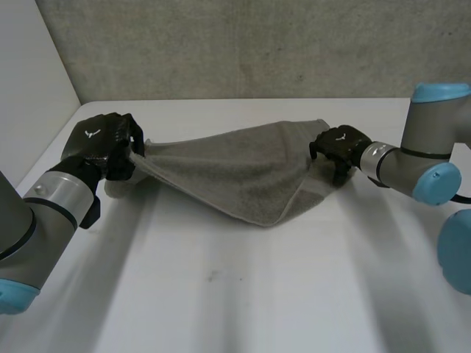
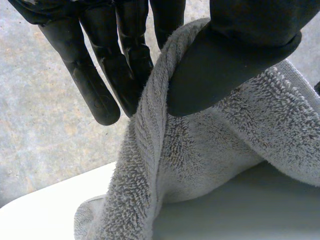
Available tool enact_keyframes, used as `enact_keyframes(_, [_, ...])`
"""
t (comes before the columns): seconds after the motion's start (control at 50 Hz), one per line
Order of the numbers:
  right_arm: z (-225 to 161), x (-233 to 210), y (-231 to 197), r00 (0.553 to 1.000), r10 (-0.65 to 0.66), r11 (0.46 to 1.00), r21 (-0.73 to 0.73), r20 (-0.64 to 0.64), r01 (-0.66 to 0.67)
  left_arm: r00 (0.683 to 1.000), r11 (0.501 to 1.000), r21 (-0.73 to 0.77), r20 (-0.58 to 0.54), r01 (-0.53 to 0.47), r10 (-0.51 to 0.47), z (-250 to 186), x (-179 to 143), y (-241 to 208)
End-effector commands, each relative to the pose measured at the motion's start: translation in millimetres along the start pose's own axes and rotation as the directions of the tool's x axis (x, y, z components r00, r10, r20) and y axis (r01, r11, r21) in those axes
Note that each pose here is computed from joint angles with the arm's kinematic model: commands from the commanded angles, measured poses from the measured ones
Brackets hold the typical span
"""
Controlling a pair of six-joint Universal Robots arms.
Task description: Fold the towel.
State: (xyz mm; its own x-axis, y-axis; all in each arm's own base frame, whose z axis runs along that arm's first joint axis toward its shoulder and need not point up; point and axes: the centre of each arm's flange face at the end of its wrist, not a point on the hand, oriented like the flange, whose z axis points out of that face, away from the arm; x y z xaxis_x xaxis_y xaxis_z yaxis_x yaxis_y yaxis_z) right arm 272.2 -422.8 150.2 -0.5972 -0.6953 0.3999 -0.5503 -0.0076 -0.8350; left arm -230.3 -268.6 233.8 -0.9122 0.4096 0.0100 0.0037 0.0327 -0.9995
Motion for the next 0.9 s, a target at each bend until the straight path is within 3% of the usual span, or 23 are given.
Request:
enact_keyframes(0.02, [11, -5, 15, 1.0, 0.014, 1.0, -0.019, 0.011, -0.014, 1.0, 1.0, -0.007, 0.0, 0.0, 0.0, 0, 0, 2])
enact_keyframes(0.44, [6, 1, 1, 1.0, 0.018, 1.0, -0.005, -0.022, -0.018, 1.0, 1.0, -0.019, 0.01, 0.002, -0.002, 0, -4, 6])
enact_keyframes(0.6, [-33, 34, -35, 0.989, 0.133, 0.991, 0.017, -0.07, -0.132, 1.0, 1.0, -0.02, 0.02, 0.004, -0.003, 0, -7, 6])
enact_keyframes(0.68, [-72, 54, -42, 0.982, 0.167, 0.986, -0.009, -0.084, -0.169, 1.0, 1.0, -0.028, 0.031, 0.003, -0.002, 1, -10, 8])
enact_keyframes(0.76, [-101, 53, -49, 0.984, 0.165, 0.986, -0.015, -0.072, -0.167, 0.999, 0.999, -0.044, 0.036, -0.001, 0.002, -1, -11, 12])
enact_keyframes(0.9, [-153, 29, -21, 0.987, 0.153, 0.972, -0.171, -0.057, -0.161, 0.999, 0.992, -0.127, 0.033, 0.011, -0.007, -10, -9, 29])
